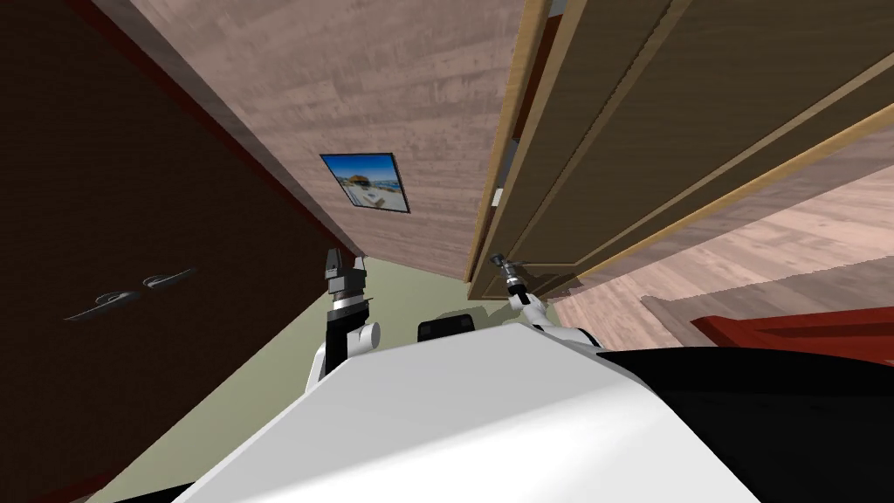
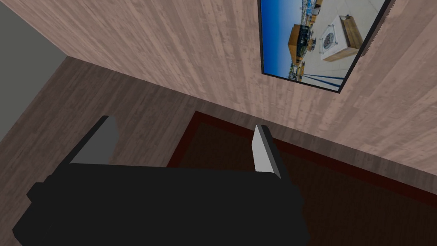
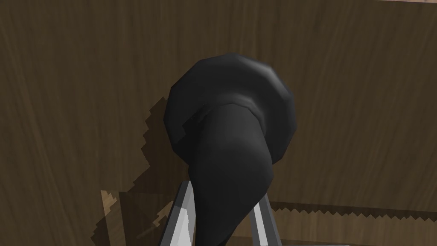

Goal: Pull the door open

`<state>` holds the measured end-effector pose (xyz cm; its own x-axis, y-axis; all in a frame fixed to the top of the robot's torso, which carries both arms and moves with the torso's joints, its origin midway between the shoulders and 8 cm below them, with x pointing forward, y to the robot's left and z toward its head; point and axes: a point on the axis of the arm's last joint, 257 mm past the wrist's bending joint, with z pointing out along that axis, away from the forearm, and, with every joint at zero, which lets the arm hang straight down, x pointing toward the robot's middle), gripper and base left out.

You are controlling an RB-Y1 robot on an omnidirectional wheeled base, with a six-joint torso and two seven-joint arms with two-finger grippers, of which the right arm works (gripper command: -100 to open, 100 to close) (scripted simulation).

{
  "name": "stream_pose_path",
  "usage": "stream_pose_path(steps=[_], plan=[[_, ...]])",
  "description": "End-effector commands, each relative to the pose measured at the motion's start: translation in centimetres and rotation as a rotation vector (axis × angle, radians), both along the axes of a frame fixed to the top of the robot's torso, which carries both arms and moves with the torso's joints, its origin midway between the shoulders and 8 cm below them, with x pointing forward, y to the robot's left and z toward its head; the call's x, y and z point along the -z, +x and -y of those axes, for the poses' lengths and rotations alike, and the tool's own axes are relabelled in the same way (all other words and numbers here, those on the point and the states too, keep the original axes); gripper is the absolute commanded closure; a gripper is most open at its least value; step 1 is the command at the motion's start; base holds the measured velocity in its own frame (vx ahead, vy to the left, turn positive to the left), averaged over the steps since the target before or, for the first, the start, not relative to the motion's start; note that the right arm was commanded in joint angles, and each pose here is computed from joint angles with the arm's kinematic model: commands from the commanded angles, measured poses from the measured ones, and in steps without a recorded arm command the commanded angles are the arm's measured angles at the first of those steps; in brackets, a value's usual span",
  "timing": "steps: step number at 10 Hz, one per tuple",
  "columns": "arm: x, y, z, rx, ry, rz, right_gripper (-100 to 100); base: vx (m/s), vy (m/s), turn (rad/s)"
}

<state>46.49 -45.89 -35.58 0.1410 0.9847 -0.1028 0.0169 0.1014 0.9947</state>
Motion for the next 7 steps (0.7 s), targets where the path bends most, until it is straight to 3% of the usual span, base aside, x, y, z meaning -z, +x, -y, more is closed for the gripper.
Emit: stream_pose_path(steps=[1,7], plan=[[0.0,0.0,0.0,0.000,0.000,0.000,100,-0.098,-0.033,0.034],[-0.1,-1.8,-1.0,-0.109,-0.001,0.003,100,-0.221,-0.071,0.110]])
